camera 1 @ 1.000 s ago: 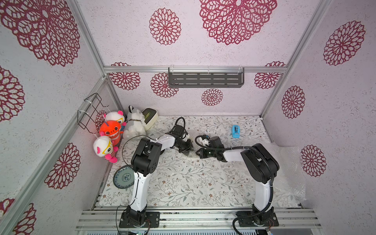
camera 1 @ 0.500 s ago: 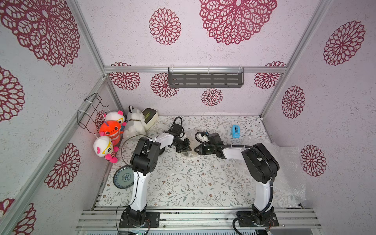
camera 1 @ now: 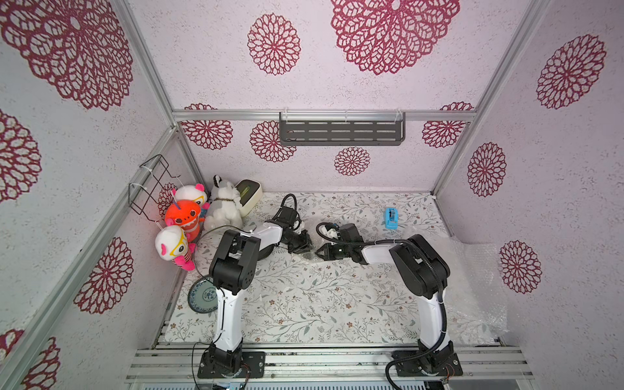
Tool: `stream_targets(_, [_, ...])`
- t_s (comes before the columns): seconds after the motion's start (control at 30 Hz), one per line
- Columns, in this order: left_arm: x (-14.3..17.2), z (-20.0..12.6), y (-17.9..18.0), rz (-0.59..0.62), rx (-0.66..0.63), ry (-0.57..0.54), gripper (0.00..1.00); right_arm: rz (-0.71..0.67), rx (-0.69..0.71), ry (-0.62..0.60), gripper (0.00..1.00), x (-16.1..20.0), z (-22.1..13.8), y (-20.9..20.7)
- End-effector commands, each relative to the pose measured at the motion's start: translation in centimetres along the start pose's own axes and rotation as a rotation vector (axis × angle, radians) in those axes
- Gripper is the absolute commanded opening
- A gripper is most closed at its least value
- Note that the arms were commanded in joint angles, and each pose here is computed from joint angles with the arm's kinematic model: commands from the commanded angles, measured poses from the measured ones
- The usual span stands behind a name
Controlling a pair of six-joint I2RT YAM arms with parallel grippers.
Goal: Wrap dinner plates in bubble wrap
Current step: Wrap the plate in the bubble wrap.
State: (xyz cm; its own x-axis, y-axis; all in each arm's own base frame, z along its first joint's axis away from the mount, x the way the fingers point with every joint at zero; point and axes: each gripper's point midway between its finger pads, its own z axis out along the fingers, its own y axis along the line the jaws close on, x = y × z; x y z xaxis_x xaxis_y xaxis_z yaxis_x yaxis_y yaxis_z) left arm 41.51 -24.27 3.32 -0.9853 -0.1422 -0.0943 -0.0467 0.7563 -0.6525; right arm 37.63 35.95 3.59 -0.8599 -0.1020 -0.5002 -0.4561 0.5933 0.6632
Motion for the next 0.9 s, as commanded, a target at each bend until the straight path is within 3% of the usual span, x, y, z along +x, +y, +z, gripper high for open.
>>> stream_targets(0.0, [-1.5,-5.9,-3.4,0.065,0.138,-0.126,0.33,0.104,0.143,0.151,0.0,5.8,0.5,-3.9])
stream_targets(0.13, [-1.1,-8.6,-6.4,0.14,0.306,-0.21,0.57,0.112,0.124,0.132,0.0,5.2,0.7,-3.5])
stream_targets(0.17, [-1.1,-8.6,-6.8,0.154,0.322,-0.22,0.7,0.112,0.12,0.131,0.0,5.1,0.7,-3.4])
stream_targets(0.2, [-1.0,-8.4,-7.2,0.17,0.328,-0.226,0.99,0.114,0.117,0.13,0.0,5.1,0.8,-3.3])
stream_targets(0.37, [-1.1,-6.0,-8.3,0.256,0.287,-0.217,0.98,0.115,0.104,0.124,0.0,4.8,0.8,-2.9])
stream_targets(0.47, [-2.4,-4.2,-6.5,0.215,0.165,-0.222,1.0,0.117,0.095,0.118,0.0,4.6,0.7,-2.7])
stream_targets(0.57, [-3.5,-2.4,-3.9,0.124,0.087,-0.224,0.82,0.117,0.083,0.102,0.0,4.2,0.5,-2.2])
stream_targets(0.63, [-3.6,-1.7,-3.7,0.094,0.101,-0.218,0.71,0.116,0.069,0.088,0.0,3.8,0.4,-1.8])
stream_targets(0.77, [-2.9,-0.9,-2.0,0.034,0.063,-0.203,0.16,0.107,0.033,0.059,0.0,3.1,0.1,-0.8])
stream_targets(0.83, [-2.1,-1.0,0.2,-0.008,-0.023,-0.215,0.0,0.083,0.002,0.033,0.05,2.3,-0.6,0.3])
stream_targets(0.87, [-1.7,-0.9,1.5,-0.03,-0.061,-0.212,0.0,0.062,-0.019,0.02,0.13,1.9,-0.9,1.1])
